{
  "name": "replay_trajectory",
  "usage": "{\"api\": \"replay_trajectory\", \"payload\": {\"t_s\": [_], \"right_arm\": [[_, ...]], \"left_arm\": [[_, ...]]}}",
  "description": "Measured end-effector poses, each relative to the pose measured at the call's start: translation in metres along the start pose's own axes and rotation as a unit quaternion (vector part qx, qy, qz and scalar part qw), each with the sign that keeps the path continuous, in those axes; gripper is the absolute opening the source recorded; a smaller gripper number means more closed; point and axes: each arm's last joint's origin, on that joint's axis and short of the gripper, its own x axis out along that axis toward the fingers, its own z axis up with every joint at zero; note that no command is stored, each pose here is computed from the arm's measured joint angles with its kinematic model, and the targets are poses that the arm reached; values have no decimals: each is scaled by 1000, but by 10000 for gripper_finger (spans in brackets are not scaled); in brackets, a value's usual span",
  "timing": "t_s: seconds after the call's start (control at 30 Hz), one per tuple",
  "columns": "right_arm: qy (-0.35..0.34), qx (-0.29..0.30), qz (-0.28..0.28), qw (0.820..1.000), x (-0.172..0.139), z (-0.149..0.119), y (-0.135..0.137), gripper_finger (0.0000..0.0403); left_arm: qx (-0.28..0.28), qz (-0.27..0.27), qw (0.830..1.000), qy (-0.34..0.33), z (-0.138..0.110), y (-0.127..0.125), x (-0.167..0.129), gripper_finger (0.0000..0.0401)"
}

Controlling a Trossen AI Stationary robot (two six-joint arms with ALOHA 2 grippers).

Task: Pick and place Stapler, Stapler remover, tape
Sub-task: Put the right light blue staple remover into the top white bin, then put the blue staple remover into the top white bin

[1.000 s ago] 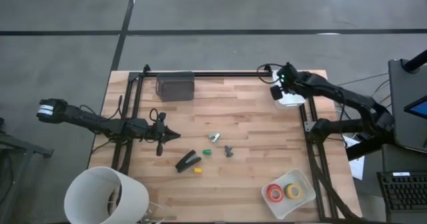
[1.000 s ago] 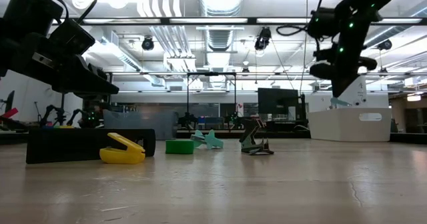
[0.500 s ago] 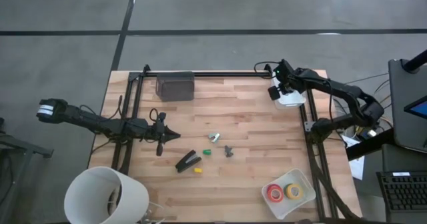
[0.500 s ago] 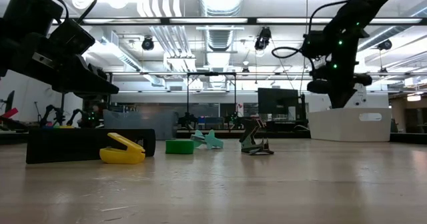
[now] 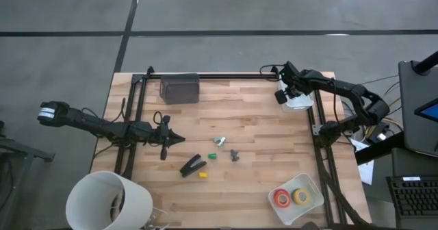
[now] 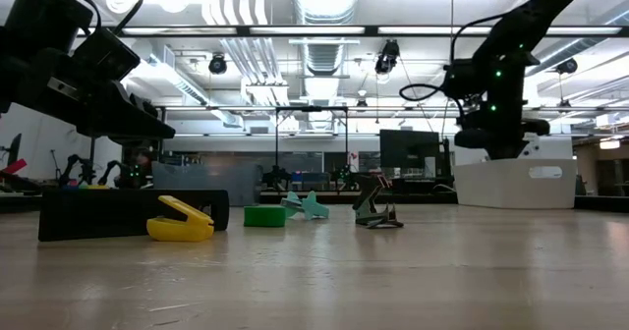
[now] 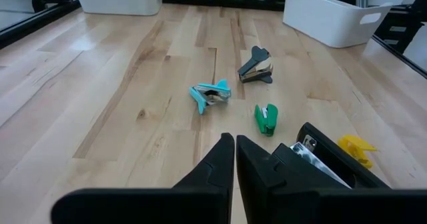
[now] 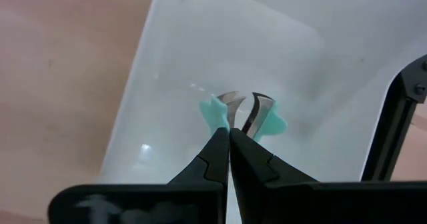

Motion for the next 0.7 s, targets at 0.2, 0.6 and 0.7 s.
{"api": "replay_trajectory", "payload": {"t_s": [0.2, 0.6, 0.7], "right_arm": [[1, 0, 0, 1000, 0, 0, 0, 9], [-2, -7, 1, 1000, -6, 2, -1, 93], [-4, -9, 1, 1000, -16, 3, -4, 110]], "left_arm": [[0, 0, 1000, 0, 0, 0, 0, 19], [0, 0, 1000, 0, 0, 0, 0, 20], [0, 0, 1000, 0, 0, 0, 0, 21]]}}
